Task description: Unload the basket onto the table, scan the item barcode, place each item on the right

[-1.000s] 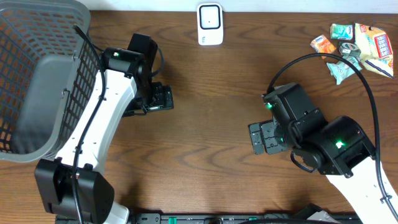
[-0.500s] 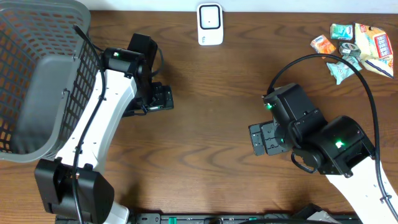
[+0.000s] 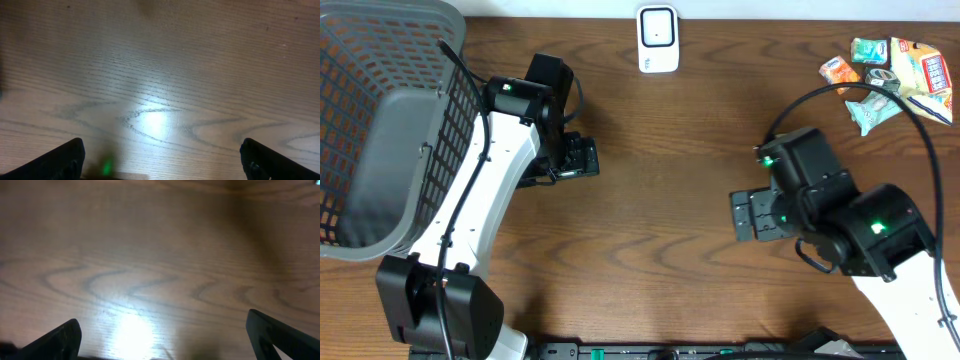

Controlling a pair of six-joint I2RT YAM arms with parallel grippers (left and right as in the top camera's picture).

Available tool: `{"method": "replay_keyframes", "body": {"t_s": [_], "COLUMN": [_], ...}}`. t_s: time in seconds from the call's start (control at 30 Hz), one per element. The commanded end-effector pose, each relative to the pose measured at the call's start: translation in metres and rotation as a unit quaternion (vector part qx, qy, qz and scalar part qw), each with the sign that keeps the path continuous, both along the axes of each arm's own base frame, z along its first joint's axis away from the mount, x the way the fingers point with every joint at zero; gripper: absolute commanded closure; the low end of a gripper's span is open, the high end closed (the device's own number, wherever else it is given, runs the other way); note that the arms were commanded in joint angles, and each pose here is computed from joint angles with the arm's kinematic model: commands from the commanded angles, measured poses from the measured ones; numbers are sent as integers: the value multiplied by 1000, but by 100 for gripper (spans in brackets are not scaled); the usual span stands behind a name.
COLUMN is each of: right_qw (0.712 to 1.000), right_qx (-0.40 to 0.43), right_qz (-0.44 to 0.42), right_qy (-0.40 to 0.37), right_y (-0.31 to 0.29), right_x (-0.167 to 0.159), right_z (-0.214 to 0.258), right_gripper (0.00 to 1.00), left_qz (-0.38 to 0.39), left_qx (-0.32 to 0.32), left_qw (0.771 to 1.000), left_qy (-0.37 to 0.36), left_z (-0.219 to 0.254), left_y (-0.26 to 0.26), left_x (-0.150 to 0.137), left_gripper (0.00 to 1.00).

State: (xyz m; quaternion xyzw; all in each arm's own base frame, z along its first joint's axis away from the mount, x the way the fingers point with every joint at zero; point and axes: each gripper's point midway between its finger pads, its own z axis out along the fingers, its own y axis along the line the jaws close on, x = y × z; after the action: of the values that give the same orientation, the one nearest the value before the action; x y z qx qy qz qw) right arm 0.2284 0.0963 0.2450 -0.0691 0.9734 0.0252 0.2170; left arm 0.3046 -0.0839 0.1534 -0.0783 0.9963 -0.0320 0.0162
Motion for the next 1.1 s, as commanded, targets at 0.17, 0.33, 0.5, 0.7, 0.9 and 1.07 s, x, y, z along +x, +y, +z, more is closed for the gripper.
{"method": "replay_keyframes", "body": {"t_s": [0.17,0.33,0.5,0.7,0.9,1.07], "right_qw": [997,990,981,964,944,939], "right_qx": [46,53,70,94,98,99], "right_qz": [-24,-1,-17,-29,-1,1], "right_qy": [-54,-133,-182,-245,-315,-329], "right_y": [-24,-30,-42,-50,-48,-48], "right_x": [2,12,3,-6,-14,-13], "right_z": [-9,-15,-27,-36,-40,-52], "right_gripper": [1,1,1,1,1,1], "left_qz": [-3,-3,-3,-3,-3,-3], "left_qx": [1,1,1,1,1,1], "left_qw": [1000,1000,1000,1000,1000,1000], "left_qy": [0,0,-1,-1,-1,0], "left_z": [2,2,2,2,2,2], "left_y": [0,0,0,0,0,0], "left_x": [1,1,1,1,1,1], "left_gripper": [2,2,2,2,3,2]}}
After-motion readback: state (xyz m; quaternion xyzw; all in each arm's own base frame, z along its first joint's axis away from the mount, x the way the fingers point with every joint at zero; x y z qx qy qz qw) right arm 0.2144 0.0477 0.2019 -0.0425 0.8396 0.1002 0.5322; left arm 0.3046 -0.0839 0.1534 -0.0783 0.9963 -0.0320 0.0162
